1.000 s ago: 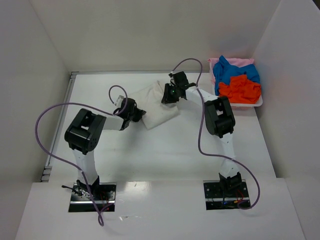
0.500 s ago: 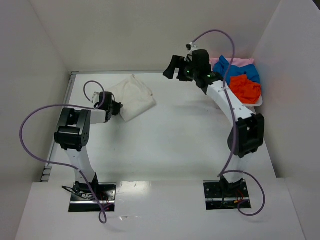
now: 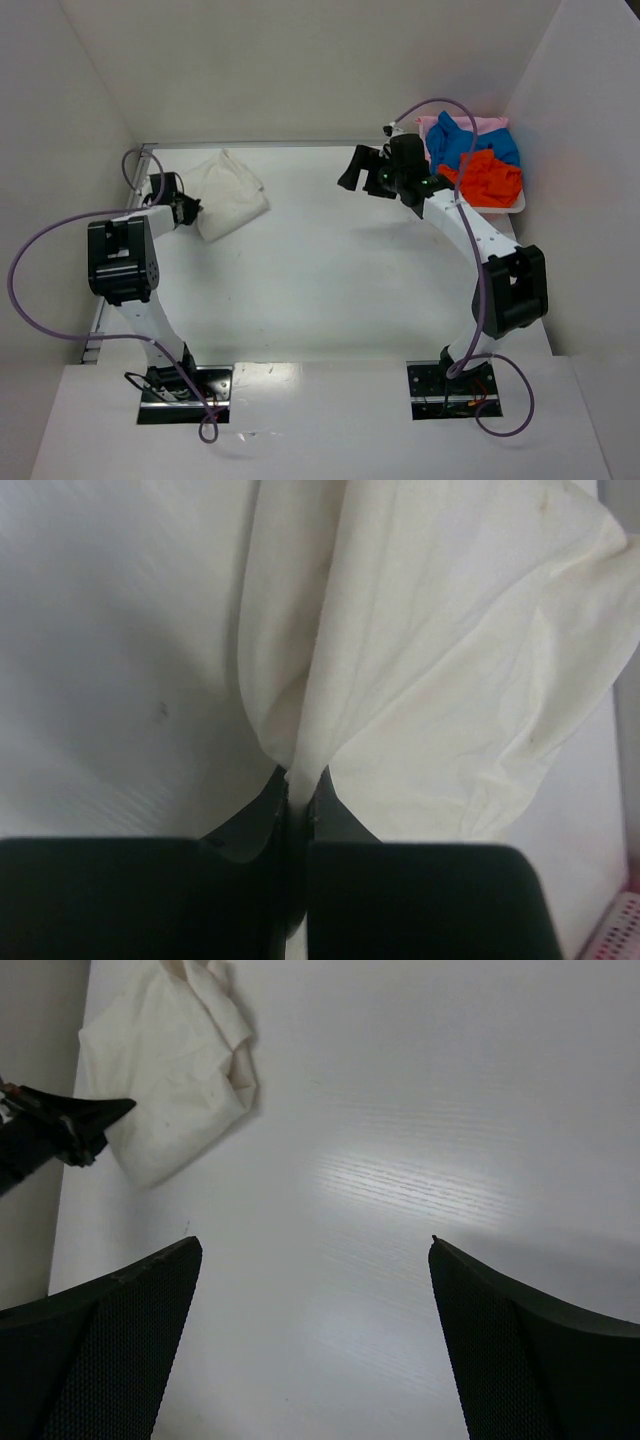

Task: Fold and stack the t-shirts
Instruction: Put the neatly folded tshirt into the corner of the board with the left arm

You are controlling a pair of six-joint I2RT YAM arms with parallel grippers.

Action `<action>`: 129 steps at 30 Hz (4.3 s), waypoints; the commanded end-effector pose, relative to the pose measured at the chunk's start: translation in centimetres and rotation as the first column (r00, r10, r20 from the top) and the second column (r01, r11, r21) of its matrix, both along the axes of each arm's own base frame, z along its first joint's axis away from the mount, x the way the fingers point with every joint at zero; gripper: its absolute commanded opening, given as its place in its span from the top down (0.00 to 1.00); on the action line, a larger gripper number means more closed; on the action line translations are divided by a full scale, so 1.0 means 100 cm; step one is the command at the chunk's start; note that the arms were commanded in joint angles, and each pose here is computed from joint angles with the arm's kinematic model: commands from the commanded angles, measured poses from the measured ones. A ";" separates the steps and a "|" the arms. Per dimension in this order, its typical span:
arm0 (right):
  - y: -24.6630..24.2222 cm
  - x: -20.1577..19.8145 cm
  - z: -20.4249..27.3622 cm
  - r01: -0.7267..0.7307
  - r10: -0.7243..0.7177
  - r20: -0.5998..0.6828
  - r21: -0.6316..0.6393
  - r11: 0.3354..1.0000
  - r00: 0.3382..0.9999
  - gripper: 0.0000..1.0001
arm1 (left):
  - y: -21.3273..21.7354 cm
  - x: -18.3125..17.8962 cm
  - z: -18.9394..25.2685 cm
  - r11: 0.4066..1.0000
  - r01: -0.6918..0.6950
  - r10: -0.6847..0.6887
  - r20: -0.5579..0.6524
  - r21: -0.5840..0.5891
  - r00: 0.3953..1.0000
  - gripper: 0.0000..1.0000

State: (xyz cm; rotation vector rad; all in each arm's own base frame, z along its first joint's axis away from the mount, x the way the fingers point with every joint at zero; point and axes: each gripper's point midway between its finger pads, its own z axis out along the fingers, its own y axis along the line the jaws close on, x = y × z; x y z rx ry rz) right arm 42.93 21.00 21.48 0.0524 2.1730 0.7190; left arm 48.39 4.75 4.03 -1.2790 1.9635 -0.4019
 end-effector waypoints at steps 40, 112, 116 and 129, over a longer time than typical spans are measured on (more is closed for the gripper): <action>-0.002 -0.005 0.025 -0.004 0.000 0.065 0.065 0.998 0.998 0.00 | 0.202 0.022 0.040 0.793 0.193 0.057 -0.386 0.578 0.921 0.87; -0.024 -0.062 0.026 0.032 -0.036 0.045 0.082 0.996 0.998 0.00 | 0.103 -0.032 0.010 0.996 -0.058 0.060 -0.032 0.068 0.998 0.11; -0.023 -0.061 0.022 0.033 -0.036 0.036 0.079 0.996 0.999 0.00 | 0.081 -0.035 0.011 1.000 0.012 -0.012 0.020 0.003 1.000 0.12; -0.019 -0.060 0.021 0.025 -0.028 0.023 0.100 0.995 0.999 0.00 | 0.085 -0.045 0.111 0.983 0.041 -0.078 0.204 0.179 0.976 0.07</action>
